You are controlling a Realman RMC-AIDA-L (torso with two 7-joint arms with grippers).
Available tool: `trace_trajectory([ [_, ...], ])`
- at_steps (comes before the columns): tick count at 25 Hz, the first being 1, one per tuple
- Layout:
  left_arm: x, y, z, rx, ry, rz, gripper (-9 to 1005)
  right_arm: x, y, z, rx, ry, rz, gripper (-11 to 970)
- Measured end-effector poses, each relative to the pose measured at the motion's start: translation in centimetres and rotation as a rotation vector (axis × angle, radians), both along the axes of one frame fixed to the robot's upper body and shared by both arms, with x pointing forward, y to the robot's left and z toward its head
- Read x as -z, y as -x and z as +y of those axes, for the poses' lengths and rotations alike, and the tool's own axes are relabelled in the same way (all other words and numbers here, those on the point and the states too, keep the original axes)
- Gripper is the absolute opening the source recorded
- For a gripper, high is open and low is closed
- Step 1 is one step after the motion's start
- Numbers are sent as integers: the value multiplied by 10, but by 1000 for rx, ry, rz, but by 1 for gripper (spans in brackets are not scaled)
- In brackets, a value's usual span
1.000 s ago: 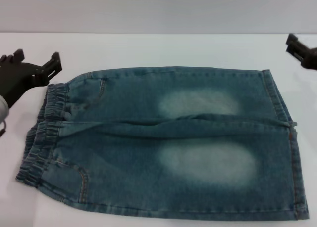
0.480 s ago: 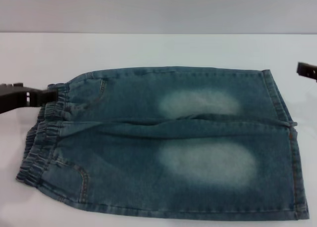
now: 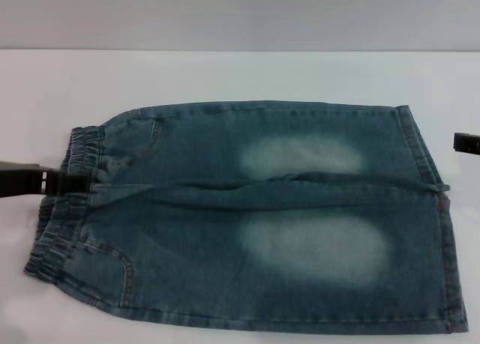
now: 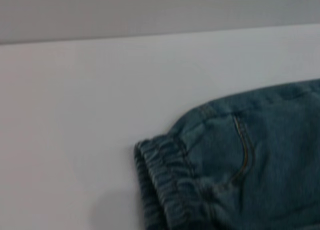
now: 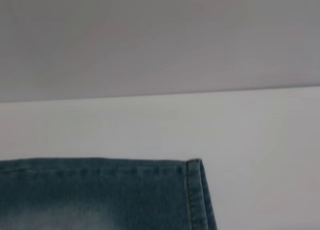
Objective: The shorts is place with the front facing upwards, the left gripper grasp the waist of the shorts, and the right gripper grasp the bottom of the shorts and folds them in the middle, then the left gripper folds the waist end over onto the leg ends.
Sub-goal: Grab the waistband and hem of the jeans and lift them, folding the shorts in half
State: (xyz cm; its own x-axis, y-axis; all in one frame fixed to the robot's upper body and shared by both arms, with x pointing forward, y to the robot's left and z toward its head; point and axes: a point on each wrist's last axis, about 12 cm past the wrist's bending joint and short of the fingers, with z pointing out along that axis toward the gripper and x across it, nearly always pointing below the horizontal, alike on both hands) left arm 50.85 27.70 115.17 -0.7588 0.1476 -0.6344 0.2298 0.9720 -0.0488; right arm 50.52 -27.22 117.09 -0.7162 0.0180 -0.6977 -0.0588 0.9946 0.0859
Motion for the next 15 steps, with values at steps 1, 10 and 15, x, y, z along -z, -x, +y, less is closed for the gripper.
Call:
trace_trajectory([
  [1, 1, 3, 3, -8, -5, 34, 784, 1, 1, 0, 1, 1, 6, 740],
  [10, 7, 15, 11, -67, -41, 187, 770, 7, 3, -4, 13, 21, 37, 740],
  [15, 10, 20, 11, -79, -45, 238, 763, 10, 3, -4, 13, 22, 38, 740],
])
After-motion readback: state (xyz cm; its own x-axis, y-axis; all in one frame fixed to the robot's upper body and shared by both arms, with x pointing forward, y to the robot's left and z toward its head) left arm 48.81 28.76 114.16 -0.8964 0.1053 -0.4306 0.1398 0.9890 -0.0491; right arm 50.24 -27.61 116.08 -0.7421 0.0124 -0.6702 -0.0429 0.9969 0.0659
